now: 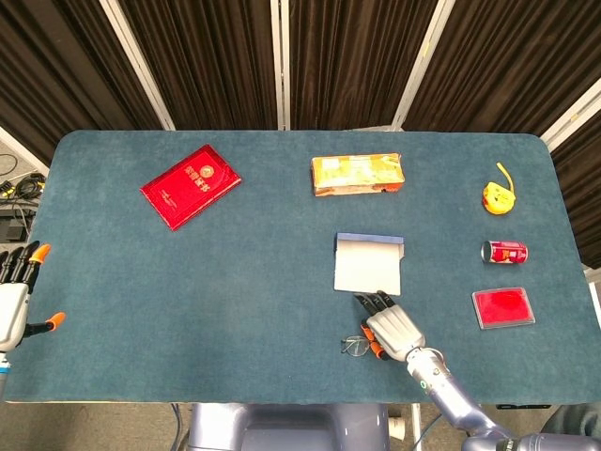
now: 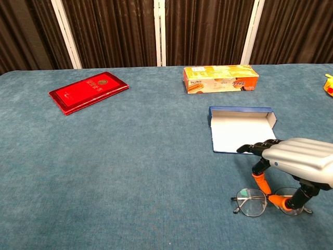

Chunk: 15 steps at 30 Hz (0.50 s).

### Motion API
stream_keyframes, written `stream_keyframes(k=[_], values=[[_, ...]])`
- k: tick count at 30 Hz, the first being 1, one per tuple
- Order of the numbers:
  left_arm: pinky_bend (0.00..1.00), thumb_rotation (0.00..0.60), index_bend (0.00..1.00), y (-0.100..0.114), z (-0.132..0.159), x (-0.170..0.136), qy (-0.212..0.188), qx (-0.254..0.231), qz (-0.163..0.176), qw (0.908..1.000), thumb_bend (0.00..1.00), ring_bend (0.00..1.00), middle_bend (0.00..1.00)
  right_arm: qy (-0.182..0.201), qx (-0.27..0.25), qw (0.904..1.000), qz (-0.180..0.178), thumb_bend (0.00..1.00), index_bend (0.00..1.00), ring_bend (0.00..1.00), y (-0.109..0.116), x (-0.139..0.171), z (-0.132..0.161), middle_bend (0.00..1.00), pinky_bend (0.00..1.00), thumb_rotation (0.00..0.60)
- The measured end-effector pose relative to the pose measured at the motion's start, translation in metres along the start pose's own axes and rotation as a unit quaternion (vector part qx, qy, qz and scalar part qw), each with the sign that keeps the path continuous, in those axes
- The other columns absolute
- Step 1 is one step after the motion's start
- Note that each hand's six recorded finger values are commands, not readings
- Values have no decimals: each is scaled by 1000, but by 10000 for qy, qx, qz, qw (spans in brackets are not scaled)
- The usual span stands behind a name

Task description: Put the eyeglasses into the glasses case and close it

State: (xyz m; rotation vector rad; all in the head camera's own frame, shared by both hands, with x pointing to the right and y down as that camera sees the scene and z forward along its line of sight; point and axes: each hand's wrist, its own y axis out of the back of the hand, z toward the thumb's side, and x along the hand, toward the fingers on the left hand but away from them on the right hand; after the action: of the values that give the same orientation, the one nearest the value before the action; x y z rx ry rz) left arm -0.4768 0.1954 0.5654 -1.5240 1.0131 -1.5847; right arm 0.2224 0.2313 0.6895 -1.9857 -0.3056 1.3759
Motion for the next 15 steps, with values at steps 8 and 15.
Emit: stream_keyframes(k=[8, 15], values=[[0, 600, 0, 0, 0, 0, 3, -4, -8, 10000, 0, 0, 0, 54, -8, 9999, -113, 372, 600, 0, 7, 1, 2, 0, 0, 600], [0, 600, 0, 0, 0, 0, 14, -6, -6, 10000, 0, 0, 0, 36, -64, 9990, -444, 376, 599, 0, 33, -2, -1, 0, 0, 600]])
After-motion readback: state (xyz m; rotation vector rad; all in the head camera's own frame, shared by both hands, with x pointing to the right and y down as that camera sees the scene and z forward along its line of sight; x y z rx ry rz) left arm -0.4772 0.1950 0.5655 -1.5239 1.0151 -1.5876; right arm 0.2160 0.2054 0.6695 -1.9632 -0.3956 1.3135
